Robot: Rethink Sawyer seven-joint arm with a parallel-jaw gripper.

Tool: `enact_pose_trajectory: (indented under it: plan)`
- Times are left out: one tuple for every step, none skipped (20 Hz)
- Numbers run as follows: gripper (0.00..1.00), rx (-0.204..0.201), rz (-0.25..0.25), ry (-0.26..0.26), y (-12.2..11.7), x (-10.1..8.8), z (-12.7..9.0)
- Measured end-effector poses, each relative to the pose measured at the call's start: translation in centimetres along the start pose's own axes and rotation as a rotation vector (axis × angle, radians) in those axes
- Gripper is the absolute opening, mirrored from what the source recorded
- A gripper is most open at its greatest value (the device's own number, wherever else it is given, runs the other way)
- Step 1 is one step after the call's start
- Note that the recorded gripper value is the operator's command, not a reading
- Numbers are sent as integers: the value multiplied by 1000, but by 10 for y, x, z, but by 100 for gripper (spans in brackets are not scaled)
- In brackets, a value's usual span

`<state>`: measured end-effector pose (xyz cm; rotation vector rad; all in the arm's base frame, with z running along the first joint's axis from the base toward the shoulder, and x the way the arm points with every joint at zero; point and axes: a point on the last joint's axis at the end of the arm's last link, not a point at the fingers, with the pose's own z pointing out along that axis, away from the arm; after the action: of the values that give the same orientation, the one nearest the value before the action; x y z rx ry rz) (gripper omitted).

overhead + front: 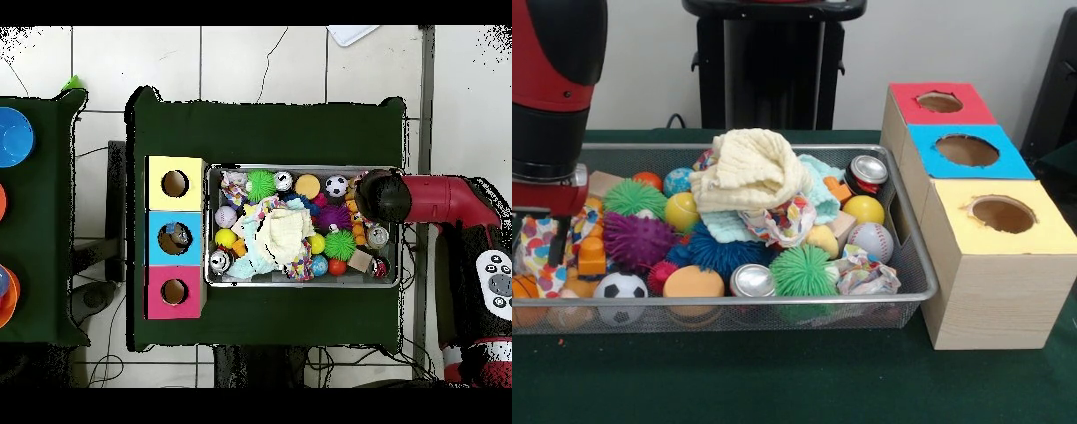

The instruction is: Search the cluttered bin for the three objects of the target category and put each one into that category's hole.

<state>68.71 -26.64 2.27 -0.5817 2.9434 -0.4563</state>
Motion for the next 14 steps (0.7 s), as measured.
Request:
enact_pose_trajectory:
  plan:
    - [100, -1, 2, 2, -1, 2, 1]
    - [100, -4, 6, 5, -1, 5, 4]
    - [100, -5, 6, 6, -1, 6, 5]
    - [100, -6, 7, 7, -1, 6, 5]
    - [100, -8, 7, 10, 0, 8, 7]
    - [100, -11, 7, 13, 1, 9, 9]
    - [100, -12, 7, 14, 1, 10, 10]
    - [100, -13, 6, 15, 2, 10, 11]
    - [100, -15, 6, 16, 3, 11, 12]
    - [100, -16, 5, 18, 4, 11, 13]
    - [100, -18, 5, 20, 5, 12, 15]
    - [100, -20, 5, 21, 6, 13, 15]
    - [100, -21, 4, 23, 7, 13, 17]
    - [100, -23, 3, 25, 8, 14, 18]
